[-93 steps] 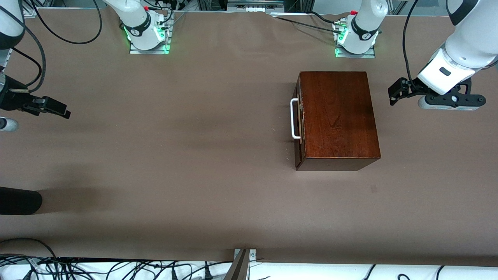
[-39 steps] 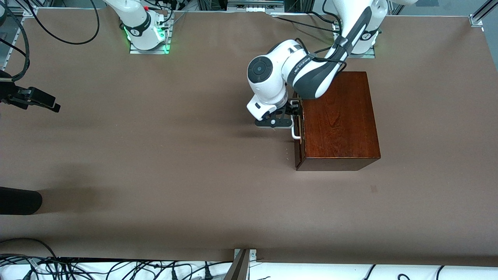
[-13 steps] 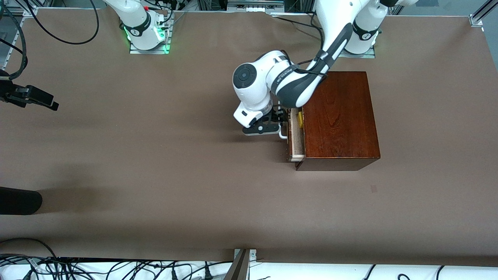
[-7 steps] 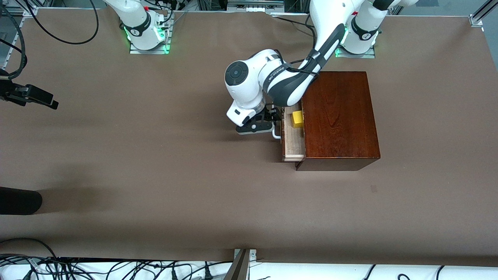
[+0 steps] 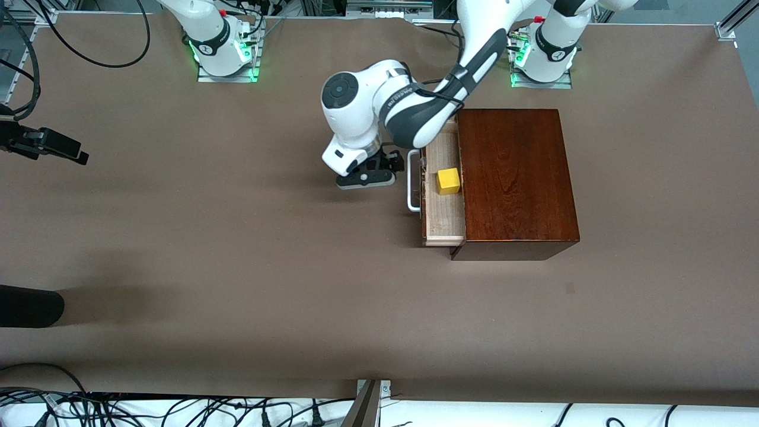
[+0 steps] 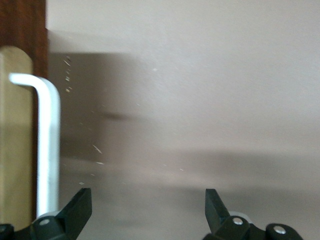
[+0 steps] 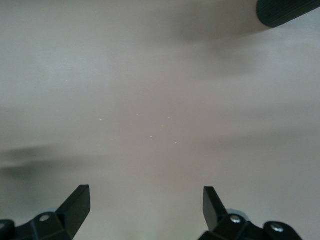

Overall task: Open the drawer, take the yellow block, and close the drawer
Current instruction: 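Grasp the handle with the left gripper and pull the drawer open, then pull the drawer further open with the left gripper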

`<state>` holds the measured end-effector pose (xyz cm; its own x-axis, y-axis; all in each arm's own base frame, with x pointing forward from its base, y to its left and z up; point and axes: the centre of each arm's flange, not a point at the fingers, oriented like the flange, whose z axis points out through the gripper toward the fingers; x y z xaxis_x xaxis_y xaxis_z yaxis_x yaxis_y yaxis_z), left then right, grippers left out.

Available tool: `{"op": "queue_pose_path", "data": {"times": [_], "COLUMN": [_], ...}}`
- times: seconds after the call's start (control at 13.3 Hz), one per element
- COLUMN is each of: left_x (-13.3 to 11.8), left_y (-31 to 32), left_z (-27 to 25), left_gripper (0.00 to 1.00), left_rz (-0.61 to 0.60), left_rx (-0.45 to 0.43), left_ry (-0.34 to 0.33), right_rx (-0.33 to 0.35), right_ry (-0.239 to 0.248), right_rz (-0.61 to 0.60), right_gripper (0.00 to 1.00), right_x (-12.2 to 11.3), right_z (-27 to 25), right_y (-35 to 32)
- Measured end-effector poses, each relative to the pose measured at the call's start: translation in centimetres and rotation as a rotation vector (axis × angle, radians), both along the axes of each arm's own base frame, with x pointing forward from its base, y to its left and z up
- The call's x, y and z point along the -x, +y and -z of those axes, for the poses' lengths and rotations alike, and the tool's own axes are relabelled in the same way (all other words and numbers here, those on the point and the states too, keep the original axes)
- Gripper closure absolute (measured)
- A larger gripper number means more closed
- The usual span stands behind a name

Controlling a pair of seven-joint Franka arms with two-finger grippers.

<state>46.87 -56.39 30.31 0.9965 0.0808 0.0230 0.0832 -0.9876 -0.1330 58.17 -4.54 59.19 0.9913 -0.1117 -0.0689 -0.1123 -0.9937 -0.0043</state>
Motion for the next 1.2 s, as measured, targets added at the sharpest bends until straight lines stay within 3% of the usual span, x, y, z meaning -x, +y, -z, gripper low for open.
{"op": "queue_pose_path", "data": {"times": [0.22,0.67,1.05,1.2], "left_x": [-0.1,-3.0,-6.9,-7.2], "left_y": [-0.5,1.6,5.6,6.0], "left_z": [0.5,-0.4,-0.8,-0.9], "left_gripper": [0.0,0.0,0.0,0.0], "left_rz": [-0.008,0.008,0.049,0.048], "left_rx": [0.004,-0.002,-0.022,-0.026], "left_ry": [-0.001,-0.005,0.02,0.023], "right_rx": [0.017,0.016,0.013,0.013], "right_ry": [0.002,0.003,0.003,0.003], "right_rz": [-0.009,-0.015,-0.063,-0.062], "right_gripper": [0.0,0.0,0.0,0.0], "right_x": [0.0,0.0,-0.2,-0.2], "right_z": [0.0,0.0,0.0,0.0], "right_y": [0.3,0.6,3.7,3.7]}}
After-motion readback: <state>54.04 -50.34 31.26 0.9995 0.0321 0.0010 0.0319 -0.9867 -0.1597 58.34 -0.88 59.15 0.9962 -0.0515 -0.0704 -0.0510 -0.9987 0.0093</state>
